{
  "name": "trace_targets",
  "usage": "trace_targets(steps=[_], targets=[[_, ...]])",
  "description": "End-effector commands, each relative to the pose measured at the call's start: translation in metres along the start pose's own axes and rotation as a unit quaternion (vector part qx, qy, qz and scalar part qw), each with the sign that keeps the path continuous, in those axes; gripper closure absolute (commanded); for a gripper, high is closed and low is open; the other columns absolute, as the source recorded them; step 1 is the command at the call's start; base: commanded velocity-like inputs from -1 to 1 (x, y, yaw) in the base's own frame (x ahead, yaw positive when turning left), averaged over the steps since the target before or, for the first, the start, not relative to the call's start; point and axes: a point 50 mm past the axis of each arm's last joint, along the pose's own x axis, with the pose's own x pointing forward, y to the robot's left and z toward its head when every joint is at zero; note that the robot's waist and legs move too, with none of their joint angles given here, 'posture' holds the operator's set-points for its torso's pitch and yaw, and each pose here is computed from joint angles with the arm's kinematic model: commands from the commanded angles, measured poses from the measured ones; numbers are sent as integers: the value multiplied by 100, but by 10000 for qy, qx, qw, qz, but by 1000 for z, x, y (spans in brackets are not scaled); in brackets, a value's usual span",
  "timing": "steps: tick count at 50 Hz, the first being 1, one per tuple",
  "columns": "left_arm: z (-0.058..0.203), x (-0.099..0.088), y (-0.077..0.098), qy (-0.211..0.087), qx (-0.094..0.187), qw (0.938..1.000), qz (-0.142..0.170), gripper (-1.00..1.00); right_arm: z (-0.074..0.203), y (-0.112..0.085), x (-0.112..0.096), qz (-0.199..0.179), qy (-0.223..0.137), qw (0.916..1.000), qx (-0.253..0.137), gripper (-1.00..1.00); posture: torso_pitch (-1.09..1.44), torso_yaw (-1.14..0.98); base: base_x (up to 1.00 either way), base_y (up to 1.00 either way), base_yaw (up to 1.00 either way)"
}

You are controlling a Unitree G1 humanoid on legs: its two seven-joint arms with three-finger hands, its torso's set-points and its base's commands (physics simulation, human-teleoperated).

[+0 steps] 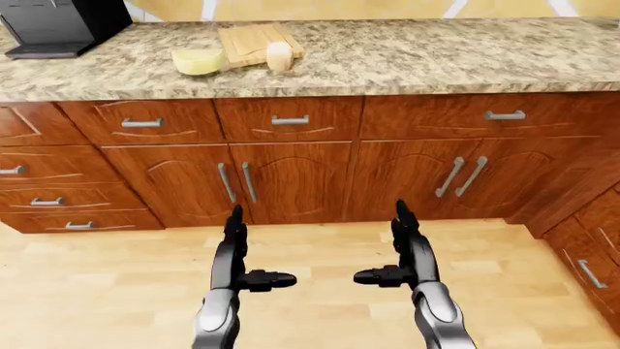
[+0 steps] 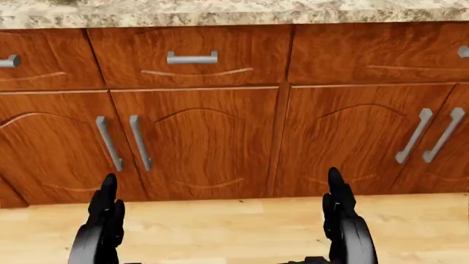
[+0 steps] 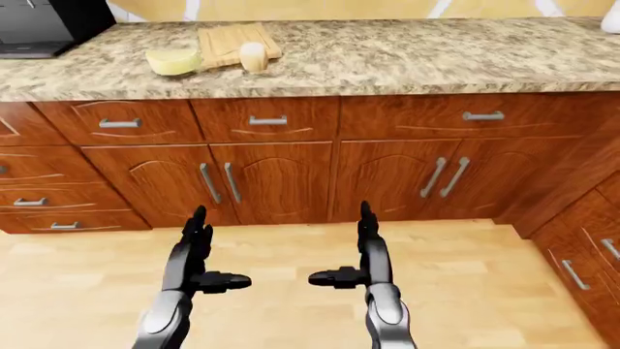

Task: Place the bread and cheese on the cutting board.

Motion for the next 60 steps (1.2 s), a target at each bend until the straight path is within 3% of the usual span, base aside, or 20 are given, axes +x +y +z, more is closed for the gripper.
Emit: trace_targets(steps=[1,13,15,16,20,26,27,29,32,33,34,35,36,37,40,44,46,47,53,60], targets=[[34,4,-1,-848,55,9964,-45,-100,30,2,7,39,-839,9961,-261,-100,0,0,0,0,0],[41,3,-3,-767,-77,9968,-221,-100,32,5,11,61,-830,9954,-482,-100,0,0,0,0,0],[58,3,-3,-842,-176,9961,-214,-100,40,5,11,0,-935,9941,-546,-100,0,0,0,0,0],[69,6,-1,-876,-360,9954,-127,-100,47,4,16,-57,-957,9938,-557,-100,0,0,0,0,0],[111,23,-3,-1237,-409,9915,40,-100,92,5,45,-183,-1276,9888,-757,-100,0,0,0,0,0],[174,59,-2,-1496,-625,9866,197,-100,170,-1,85,-272,-1702,9833,-586,-100,0,0,0,0,0],[187,61,-3,-1602,-602,9850,204,-100,186,-2,89,-299,-1814,9815,-537,-100,0,0,0,0,0],[222,67,-2,-1780,-832,9801,285,-100,219,-4,93,-373,-2049,9767,-524,-100,0,0,0,0,0],[252,70,1,-1763,-965,9791,300,-100,271,-2,91,-320,-2408,9688,-493,-100,0,0,0,0,0],[266,67,2,-1872,-805,9786,287,-100,284,2,89,-235,-2486,9666,-574,-100,0,0,0,0,0],[282,64,0,-1834,-989,9780,94,-100,296,7,87,-79,-2592,9635,-667,-100,0,0,0,0,0],[296,62,0,-1854,-1027,9771,166,-100,308,6,83,-196,-2691,9600,-747,-100,0,0,0,0,0],[309,57,-2,-1856,-1137,9760,36,-100,321,5,78,-196,-2784,9575,-733,-100,0,0,0,0,0],[315,52,-3,-1916,-839,9779,51,-100,332,3,71,-197,-2897,9536,-791,-100,0,0,0,0,0],[343,27,7,-2059,-877,9746,-4,-100,366,-5,40,-246,-3095,9474,-770,-100,0,0,0,0,0],[347,-12,15,-2307,-453,9719,-106,-100,362,0,7,-183,-3031,9450,-1219,-100,0,0,0,0,0],[348,-24,23,-2346,-420,9711,-85,-100,361,-1,-5,-320,-3029,9407,-1496,-100,0,0,0,0,0],[349,-28,26,-2359,-406,9709,-82,-100,362,-3,-10,-328,-3066,9406,-1420,-100,0,0,0,0,0],[352,-31,32,-2446,-402,9688,-21,-100,364,-2,-14,-321,-3121,9384,-1447,-100,0,0,0,0,0],[349,-31,27,-2460,-361,9686,-90,-100,361,2,-10,-277,-3073,9383,-1559,-100,0,0,2,18,0]])
